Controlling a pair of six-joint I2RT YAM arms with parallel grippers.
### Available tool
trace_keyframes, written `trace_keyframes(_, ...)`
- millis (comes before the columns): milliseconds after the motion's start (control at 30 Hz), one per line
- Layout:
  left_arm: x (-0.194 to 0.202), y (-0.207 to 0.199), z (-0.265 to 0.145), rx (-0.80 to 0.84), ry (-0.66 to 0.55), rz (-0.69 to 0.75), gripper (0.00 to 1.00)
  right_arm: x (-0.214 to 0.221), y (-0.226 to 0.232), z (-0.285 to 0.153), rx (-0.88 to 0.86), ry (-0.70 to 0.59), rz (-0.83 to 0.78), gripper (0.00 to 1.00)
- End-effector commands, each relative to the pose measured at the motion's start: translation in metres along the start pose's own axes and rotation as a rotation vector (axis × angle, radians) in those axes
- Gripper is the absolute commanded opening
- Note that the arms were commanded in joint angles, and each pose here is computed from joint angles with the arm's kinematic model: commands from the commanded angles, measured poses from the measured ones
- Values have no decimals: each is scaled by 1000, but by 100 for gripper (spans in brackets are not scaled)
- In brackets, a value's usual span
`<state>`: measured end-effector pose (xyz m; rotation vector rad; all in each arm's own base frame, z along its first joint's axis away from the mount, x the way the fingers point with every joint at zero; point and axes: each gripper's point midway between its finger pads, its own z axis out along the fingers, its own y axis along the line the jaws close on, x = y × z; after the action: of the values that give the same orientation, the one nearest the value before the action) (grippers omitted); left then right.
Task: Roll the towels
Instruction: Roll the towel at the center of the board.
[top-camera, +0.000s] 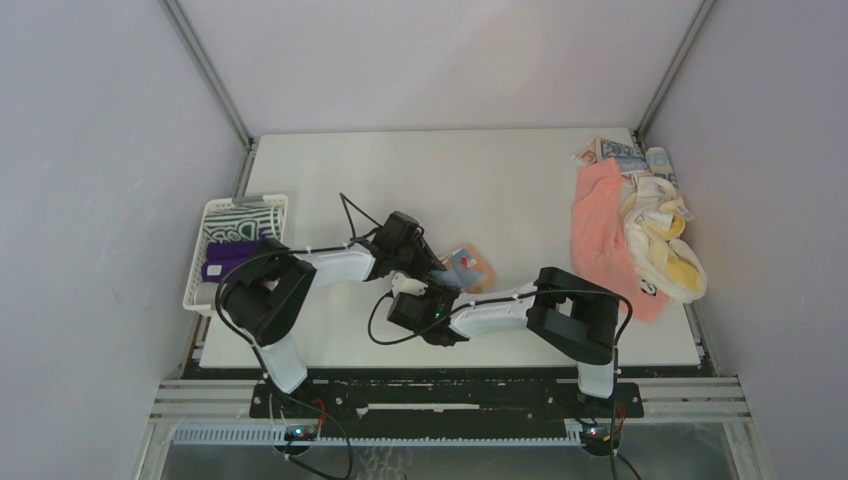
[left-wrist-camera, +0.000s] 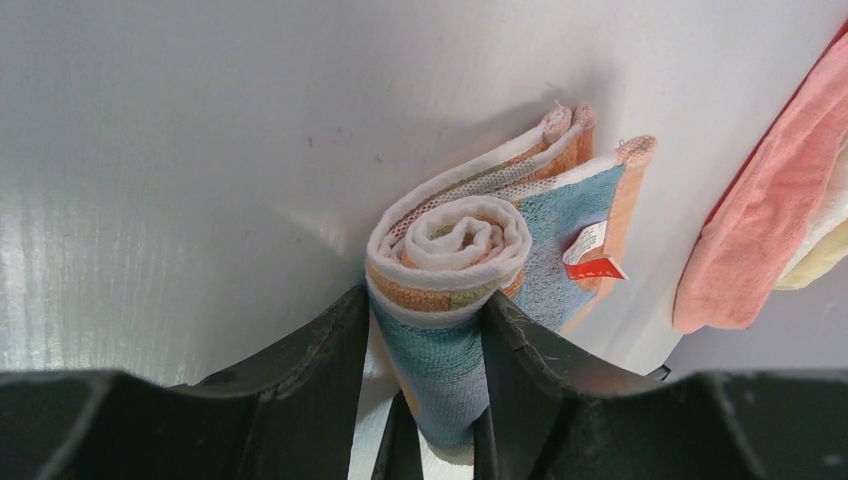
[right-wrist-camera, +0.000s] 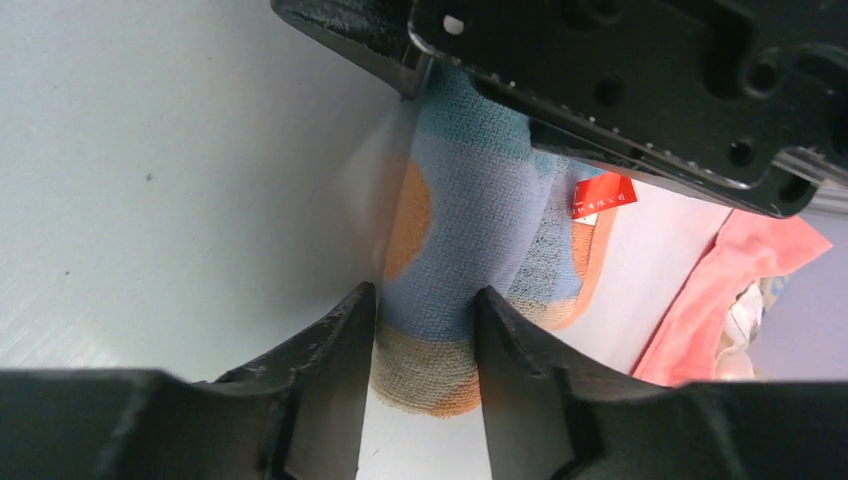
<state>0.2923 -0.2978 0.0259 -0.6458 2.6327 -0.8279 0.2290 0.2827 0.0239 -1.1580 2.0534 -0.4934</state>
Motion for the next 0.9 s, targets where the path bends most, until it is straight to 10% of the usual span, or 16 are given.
trace_keyframes(0,18,38,6,-137,53,31,51,10,8,7,-11,55,19,37)
trace_keyframes(200,15,24,-3,-68,34,10,58,24,12,14,-155,101,146,5)
trace_keyframes(600,-45,-30,-77,140,-155,-16,76,7,14,-9,-958,26,765,9)
trace_keyframes(867,-19,-47,-55,155,-33,33,76,28,0,0,-1259,37,1231,13)
